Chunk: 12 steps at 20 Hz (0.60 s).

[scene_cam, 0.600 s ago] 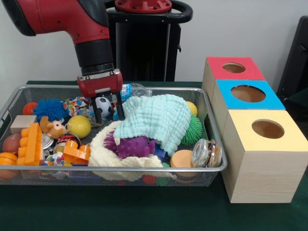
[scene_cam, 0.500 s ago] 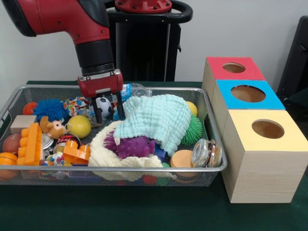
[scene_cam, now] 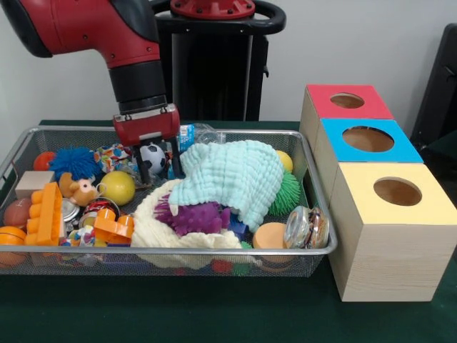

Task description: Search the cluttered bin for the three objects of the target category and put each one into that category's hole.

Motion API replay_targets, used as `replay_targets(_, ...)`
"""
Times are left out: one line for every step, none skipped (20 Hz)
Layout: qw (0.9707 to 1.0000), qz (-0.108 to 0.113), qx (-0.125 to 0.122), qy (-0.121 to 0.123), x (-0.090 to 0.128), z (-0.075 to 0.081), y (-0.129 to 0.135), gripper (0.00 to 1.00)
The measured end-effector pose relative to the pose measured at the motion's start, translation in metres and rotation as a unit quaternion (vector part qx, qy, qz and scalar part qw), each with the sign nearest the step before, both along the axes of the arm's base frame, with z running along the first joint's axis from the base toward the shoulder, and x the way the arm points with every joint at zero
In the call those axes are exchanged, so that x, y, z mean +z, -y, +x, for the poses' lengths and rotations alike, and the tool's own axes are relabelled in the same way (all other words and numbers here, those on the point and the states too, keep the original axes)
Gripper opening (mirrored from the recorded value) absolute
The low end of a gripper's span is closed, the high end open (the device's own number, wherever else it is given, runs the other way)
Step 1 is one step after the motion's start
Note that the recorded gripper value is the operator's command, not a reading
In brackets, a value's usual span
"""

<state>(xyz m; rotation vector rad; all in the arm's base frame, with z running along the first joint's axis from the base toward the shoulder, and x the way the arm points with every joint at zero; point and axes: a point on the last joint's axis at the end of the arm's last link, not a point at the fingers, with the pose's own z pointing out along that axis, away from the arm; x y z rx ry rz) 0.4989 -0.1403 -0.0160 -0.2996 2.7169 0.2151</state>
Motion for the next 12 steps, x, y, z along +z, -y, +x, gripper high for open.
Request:
replay_targets(1.0, 0.002, -0.008, -0.002, 0.001, -0.002, 0.007, 1.0)
replay_targets(0.9999, 0.003, -0.015, -0.004, 0.001, -0.003, 0.012, 1.0)
replay_targets(0.9998, 0.005, -0.02, -0.005, 0.002, -0.004, 0.016, 1.0)
replay_targets(0.9995, 0.007, -0.029, -0.009, 0.003, -0.005, 0.022, 1.0)
replay_targets(0.9987, 0.012, -0.047, -0.018, 0.004, -0.009, 0.036, 1.0)
replay_targets(0.9983, 0.014, -0.052, -0.021, 0.005, -0.01, 0.041, 1.0)
replay_targets(0.998, 0.016, -0.057, -0.024, 0.005, -0.011, 0.045, 1.0)
replay_targets(0.9974, 0.018, -0.064, -0.028, 0.006, -0.013, 0.05, 1.0)
replay_targets(0.996, 0.023, -0.078, -0.037, 0.008, -0.017, 0.063, 1.0)
replay_targets(0.9954, 0.024, -0.083, -0.041, 0.009, -0.018, 0.067, 1.0)
replay_targets(0.9948, 0.025, -0.088, -0.045, 0.01, -0.02, 0.073, 1.0)
replay_targets(0.9945, 0.025, -0.09, -0.047, 0.011, -0.021, 0.075, 1.0)
